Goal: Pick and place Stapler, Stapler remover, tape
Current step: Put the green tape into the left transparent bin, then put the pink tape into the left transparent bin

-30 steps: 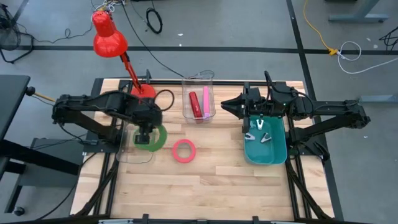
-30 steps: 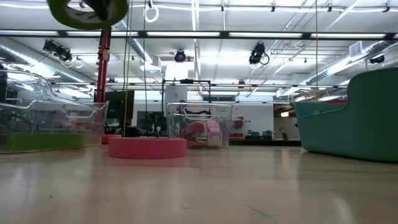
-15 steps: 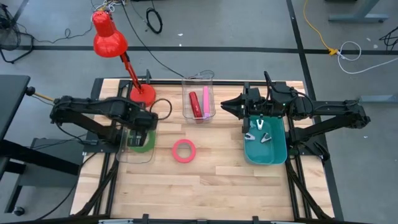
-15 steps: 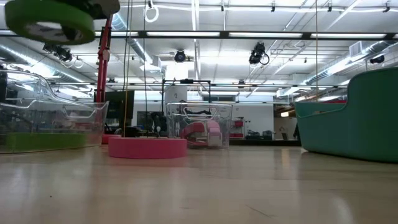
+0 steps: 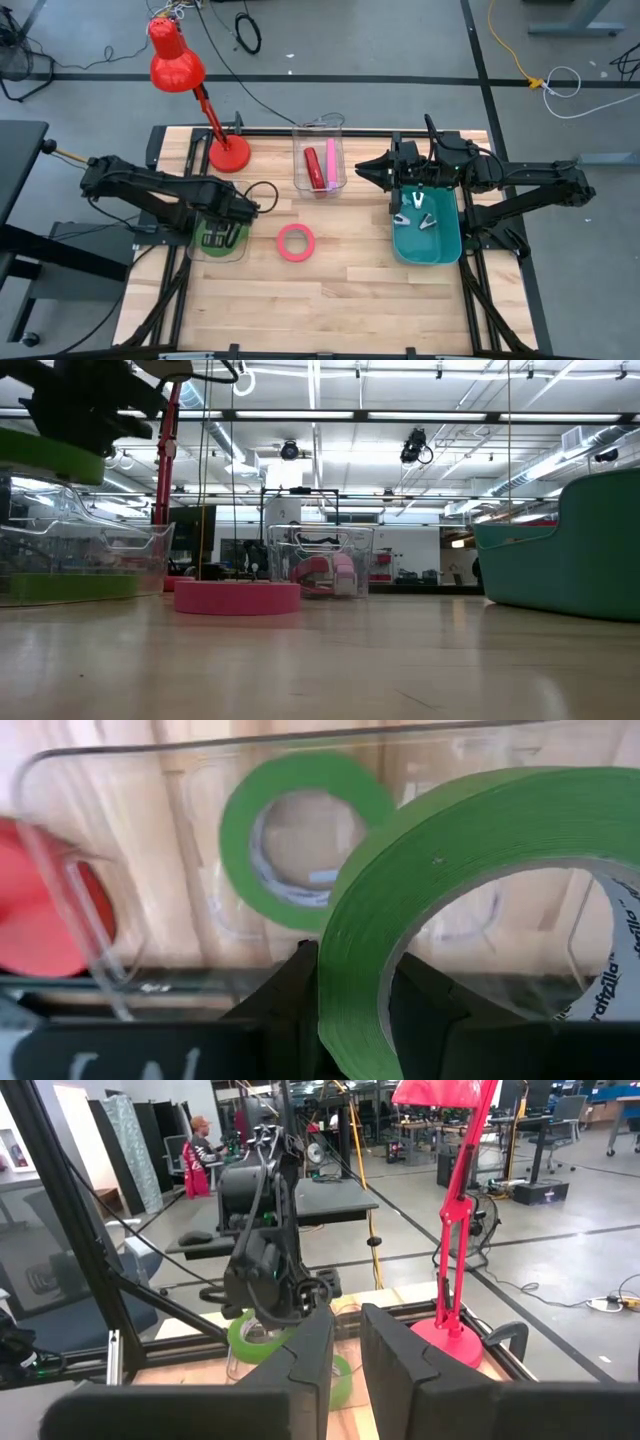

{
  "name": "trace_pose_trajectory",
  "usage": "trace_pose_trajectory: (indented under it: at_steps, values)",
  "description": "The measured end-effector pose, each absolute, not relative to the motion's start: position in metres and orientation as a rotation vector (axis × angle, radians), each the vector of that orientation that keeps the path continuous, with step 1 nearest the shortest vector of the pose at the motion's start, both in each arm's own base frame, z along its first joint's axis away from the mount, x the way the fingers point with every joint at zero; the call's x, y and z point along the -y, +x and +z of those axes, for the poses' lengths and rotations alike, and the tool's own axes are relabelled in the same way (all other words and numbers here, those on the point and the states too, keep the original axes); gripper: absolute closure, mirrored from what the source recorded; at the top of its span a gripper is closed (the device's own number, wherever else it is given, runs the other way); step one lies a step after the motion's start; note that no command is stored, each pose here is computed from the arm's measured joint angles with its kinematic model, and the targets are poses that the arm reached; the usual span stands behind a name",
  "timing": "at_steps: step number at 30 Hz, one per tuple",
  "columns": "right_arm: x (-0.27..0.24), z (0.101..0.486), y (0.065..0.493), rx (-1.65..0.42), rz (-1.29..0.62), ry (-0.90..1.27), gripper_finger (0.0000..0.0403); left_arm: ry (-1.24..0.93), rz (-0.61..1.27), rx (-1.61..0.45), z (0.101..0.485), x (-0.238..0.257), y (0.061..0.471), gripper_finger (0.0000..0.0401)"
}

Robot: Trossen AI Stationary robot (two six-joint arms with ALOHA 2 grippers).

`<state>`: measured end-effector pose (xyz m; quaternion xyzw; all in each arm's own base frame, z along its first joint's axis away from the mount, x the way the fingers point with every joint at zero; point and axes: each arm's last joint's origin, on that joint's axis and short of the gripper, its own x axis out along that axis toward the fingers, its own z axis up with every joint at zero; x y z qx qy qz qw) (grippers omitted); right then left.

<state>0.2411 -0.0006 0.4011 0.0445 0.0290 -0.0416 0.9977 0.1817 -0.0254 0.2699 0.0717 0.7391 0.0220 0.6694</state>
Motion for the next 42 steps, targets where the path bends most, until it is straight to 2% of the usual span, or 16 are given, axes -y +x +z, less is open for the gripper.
trace_pose_trajectory:
  at_steps: [9,17,22,33,42]
  values:
    - [0.001,0.401,0.241,-0.058,-0.084,0.089,0.0346,0.152,0.063,-1.730,0.244,0.028,0.175,0.0305]
    - [0.001,0.401,0.241,-0.059,-0.083,0.089,0.0346,0.125,0.072,-1.683,0.239,0.028,0.179,0.0301]
    - [0.001,0.401,0.241,-0.058,-0.083,0.089,0.0346,0.103,0.057,-1.676,0.238,0.029,0.180,0.0271]
    - [0.001,0.401,0.241,-0.058,-0.083,0.093,0.0346,0.089,0.079,-1.660,0.241,0.029,0.181,0.0170]
    - [0.001,0.401,0.241,-0.058,-0.083,0.093,0.0346,0.071,0.074,-1.491,0.274,0.031,0.198,0.0169]
